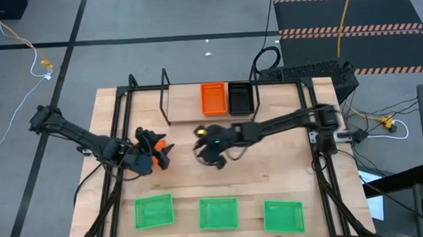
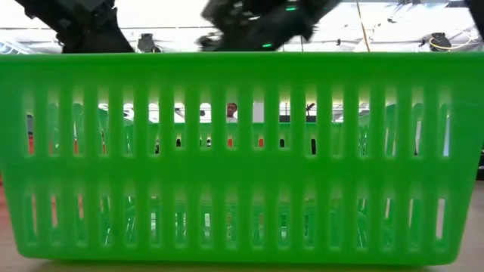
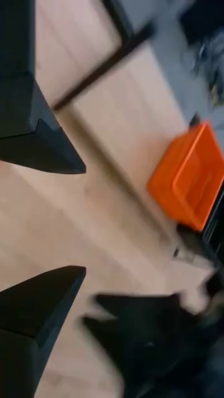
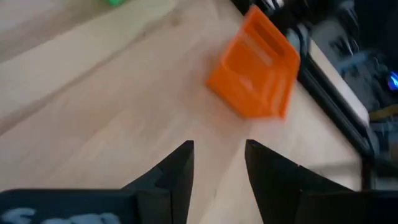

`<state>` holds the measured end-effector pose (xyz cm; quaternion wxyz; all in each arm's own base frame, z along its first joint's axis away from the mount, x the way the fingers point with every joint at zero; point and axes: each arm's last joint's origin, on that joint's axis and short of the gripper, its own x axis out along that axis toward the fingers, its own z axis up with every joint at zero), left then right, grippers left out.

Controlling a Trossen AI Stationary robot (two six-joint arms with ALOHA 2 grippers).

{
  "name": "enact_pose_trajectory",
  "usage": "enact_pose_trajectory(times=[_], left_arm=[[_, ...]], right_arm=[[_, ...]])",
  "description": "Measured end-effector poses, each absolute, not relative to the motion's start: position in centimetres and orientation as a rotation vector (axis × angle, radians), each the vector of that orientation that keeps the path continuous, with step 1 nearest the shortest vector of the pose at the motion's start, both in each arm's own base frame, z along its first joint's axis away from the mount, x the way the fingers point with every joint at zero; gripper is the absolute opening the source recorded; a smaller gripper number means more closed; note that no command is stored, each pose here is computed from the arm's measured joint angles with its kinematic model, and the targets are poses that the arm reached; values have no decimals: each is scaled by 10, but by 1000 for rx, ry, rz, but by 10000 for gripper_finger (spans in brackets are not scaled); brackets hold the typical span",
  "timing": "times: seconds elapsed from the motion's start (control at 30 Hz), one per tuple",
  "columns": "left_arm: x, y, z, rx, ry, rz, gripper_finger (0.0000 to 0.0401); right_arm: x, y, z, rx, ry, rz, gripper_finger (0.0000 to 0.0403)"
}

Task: Stack baskets on shelf by color
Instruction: Stack the orange bin on top of the orange bin on the shelf

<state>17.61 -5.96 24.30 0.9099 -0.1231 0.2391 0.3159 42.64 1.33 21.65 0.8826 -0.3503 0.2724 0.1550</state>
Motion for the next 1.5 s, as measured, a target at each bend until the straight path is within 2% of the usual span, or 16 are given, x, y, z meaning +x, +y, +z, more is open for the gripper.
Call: enact_pose_trajectory(times=[0.2, 0.37, 0.7, 0.83, 1.07, 1.3, 1.4, 1.5], left_arm=[[158, -55, 238, -213, 500, 780, 255], [153, -55, 234, -230, 528, 804, 255], [155, -57, 232, -220, 527, 800, 255], [157, -56, 233, -236, 512, 808, 255], [158, -55, 233, -242, 510, 815, 255], [158, -55, 233, -239, 512, 813, 255], [158, -55, 233, -239, 513, 813, 255], [158, -55, 233, -239, 514, 813, 255]], right_arm=[[482, 19, 198, -789, 549, 369, 161], [502, 26, 172, -807, 506, 365, 183], [526, 46, 153, -908, 353, 356, 210], [536, 40, 138, -932, 369, 327, 210], [550, 26, 133, -917, 378, 267, 210], [546, 13, 122, -925, 470, 335, 208], [544, 12, 119, -924, 505, 350, 195], [543, 15, 120, -917, 517, 358, 164]])
